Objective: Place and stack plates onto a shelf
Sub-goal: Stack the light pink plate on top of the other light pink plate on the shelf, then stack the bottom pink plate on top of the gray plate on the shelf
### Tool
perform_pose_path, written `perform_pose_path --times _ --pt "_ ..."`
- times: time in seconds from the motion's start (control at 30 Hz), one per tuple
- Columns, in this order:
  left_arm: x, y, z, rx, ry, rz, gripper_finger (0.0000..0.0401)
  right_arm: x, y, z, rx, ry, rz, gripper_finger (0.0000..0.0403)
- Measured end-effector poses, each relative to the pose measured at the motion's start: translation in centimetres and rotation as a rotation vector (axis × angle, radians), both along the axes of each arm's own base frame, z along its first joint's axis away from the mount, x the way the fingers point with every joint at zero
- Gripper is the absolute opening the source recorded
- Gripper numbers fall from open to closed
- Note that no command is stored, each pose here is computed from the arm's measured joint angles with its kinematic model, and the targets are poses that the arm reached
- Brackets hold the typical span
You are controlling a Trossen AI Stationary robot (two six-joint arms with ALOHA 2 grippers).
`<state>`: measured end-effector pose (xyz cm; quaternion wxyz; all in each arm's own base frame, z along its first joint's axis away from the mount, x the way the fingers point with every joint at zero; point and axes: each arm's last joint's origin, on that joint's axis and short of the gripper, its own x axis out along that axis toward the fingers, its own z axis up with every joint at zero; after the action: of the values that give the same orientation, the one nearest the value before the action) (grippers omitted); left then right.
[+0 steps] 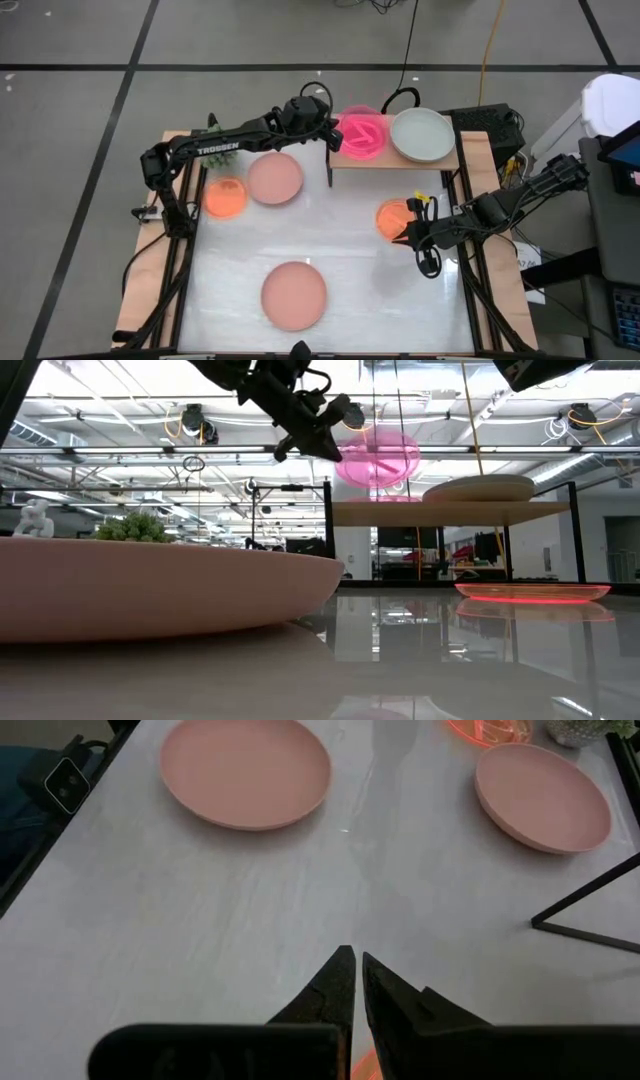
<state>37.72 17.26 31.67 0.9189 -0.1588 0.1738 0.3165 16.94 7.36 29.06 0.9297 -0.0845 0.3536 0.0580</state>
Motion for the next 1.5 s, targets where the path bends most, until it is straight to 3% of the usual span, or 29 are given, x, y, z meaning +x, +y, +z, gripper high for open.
perform_pose_path --times 0.17,1.03,1.5 --pt "-0.2 0.1 -0.2 0.004 0.024 0.050 0.0005 0.0 0.0 0.0 0.001 0.000 0.000 0.0008" --pt "1.4 0.3 -1.8 0.010 -0.006 0.069 0.0007 -0.2 0.2 -0.1 0.004 0.012 0.012 0.0008" --pt "1.3 0.4 -1.8 0.014 -0.002 0.100 0.0066 -0.2 0.2 -0.1 0.004 0.011 0.012 0.0008"
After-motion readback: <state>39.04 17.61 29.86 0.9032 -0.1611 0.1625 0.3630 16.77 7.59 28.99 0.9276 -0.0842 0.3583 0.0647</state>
